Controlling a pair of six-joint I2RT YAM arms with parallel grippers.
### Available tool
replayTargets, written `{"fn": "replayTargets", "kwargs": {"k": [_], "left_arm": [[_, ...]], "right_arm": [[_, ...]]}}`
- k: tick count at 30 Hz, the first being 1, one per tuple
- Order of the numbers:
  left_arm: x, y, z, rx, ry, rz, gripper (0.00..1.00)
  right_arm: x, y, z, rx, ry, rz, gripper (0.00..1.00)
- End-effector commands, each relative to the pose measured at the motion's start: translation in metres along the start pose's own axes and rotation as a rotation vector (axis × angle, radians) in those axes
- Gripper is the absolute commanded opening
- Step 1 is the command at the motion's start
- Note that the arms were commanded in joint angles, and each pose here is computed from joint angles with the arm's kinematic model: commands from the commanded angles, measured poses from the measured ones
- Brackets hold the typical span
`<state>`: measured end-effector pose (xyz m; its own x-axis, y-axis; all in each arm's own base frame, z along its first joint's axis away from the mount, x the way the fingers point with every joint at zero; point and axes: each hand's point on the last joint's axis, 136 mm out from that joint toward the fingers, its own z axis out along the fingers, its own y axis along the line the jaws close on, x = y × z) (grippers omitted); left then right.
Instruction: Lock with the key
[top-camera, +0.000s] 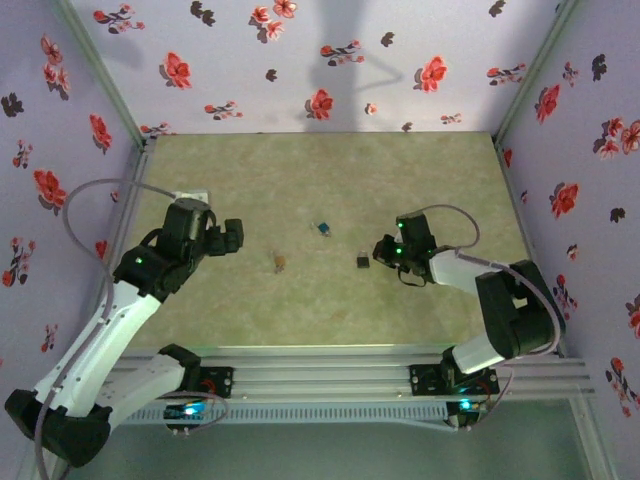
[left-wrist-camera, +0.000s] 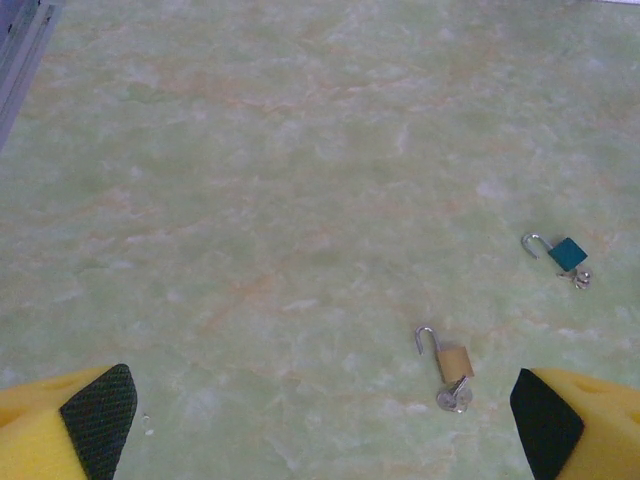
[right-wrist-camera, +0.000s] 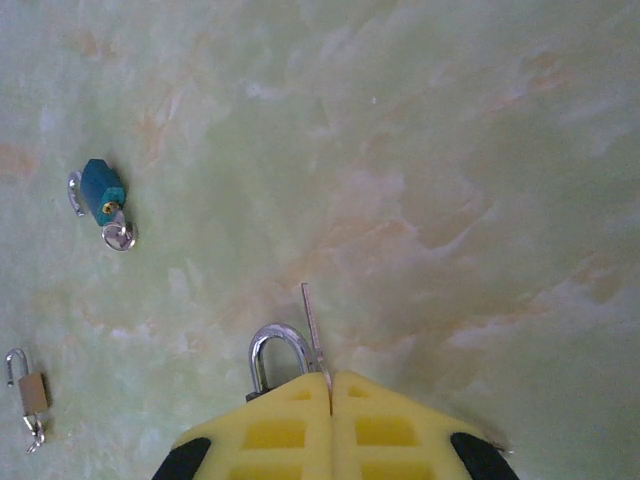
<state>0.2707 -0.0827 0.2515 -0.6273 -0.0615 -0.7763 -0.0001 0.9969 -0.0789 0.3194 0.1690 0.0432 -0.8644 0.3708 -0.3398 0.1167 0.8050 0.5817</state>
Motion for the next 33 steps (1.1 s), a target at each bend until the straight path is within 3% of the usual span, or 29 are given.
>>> {"fn": "replayTargets", "kwargs": {"k": [1, 33], "left_arm": [[-0.0009, 0.0056, 0.0023, -0.025, -0.014, 0.014, 1.00], [0.0024, 0.0044, 0.0069, -0.025, -0.002, 0.029, 1.00]], "right_arm": [[-0.0001, 0.0002, 0.0025, 0.024, 0.009, -0.022, 0.04], [0.0022, 0.0011, 0.0024, 0.038, 0.035, -0.036, 0.20]]}}
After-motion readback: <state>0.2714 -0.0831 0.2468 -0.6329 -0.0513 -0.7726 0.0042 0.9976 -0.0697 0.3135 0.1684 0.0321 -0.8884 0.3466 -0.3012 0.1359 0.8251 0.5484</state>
